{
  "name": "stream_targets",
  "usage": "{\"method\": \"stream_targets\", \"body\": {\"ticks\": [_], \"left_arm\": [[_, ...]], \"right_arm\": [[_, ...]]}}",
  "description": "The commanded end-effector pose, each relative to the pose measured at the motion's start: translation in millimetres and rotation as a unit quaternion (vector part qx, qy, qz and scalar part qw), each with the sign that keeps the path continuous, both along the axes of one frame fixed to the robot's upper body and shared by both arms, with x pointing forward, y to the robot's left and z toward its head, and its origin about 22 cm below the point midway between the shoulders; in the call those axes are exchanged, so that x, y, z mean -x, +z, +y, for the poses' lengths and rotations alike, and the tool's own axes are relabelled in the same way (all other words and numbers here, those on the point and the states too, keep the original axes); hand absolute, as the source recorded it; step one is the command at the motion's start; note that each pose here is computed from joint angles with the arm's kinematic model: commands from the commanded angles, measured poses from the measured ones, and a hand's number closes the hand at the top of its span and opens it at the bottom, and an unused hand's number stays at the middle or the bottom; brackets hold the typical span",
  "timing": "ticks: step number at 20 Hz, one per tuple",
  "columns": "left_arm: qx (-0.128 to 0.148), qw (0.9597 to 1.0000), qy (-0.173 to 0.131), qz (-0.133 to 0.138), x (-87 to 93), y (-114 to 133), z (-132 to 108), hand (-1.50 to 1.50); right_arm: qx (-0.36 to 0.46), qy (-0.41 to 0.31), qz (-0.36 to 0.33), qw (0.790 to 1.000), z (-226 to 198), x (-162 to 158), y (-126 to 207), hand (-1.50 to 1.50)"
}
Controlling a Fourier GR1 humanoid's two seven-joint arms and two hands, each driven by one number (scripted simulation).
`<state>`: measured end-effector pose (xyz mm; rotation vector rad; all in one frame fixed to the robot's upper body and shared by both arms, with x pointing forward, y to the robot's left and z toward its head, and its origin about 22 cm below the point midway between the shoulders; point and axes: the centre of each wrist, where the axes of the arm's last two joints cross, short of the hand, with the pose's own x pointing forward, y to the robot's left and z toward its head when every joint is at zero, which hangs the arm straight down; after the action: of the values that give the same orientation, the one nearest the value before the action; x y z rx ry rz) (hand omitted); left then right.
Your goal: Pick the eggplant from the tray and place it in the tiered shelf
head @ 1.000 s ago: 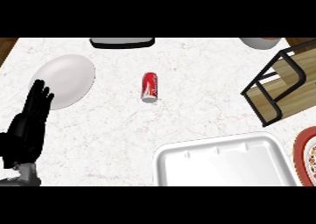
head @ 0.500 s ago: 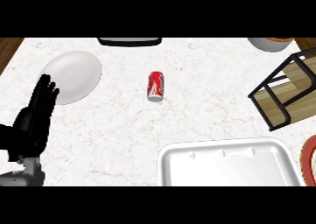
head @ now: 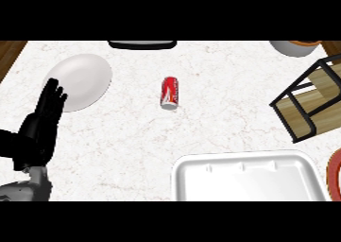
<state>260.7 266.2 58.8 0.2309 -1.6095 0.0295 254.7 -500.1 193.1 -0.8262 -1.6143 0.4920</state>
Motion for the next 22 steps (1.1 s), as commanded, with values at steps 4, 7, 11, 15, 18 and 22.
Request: {"method": "stream_targets", "body": {"ticks": [4, 7, 11, 15, 18, 22], "left_arm": [[0.005, 1.0, 0.003, -0.005, -0.7, 4, -11, 0.0], [-0.004, 1.0, 0.006, 0.002, 8.0, -20, -2, 0.0], [-0.001, 1.0, 0.0, -0.004, 12.8, -7, -12, 0.0], [0.008, 1.0, -0.003, 0.0, -1.7, 7, 4, 0.0], [0.003, 1.0, -0.003, -0.009, 6.8, -19, -24, 0.0], [0.001, 0.9999, -0.003, -0.011, 5.2, 5, 5, 0.0]], "right_arm": [[-0.012, 0.01, -0.022, 1.0, 19, -54, -13, 1.5], [-0.002, 0.008, -0.02, 1.0, 12, -63, -36, 1.5], [-0.068, -0.025, -0.022, 0.997, 14, -82, -36, 1.5], [-0.084, -0.011, 0.02, 0.996, 13, -90, -55, -1.5], [-0.078, 0.005, 0.032, 0.996, 14, -100, -47, -1.5], [-0.098, 0.025, 0.017, 0.995, 5, -101, -33, -1.5]]}}
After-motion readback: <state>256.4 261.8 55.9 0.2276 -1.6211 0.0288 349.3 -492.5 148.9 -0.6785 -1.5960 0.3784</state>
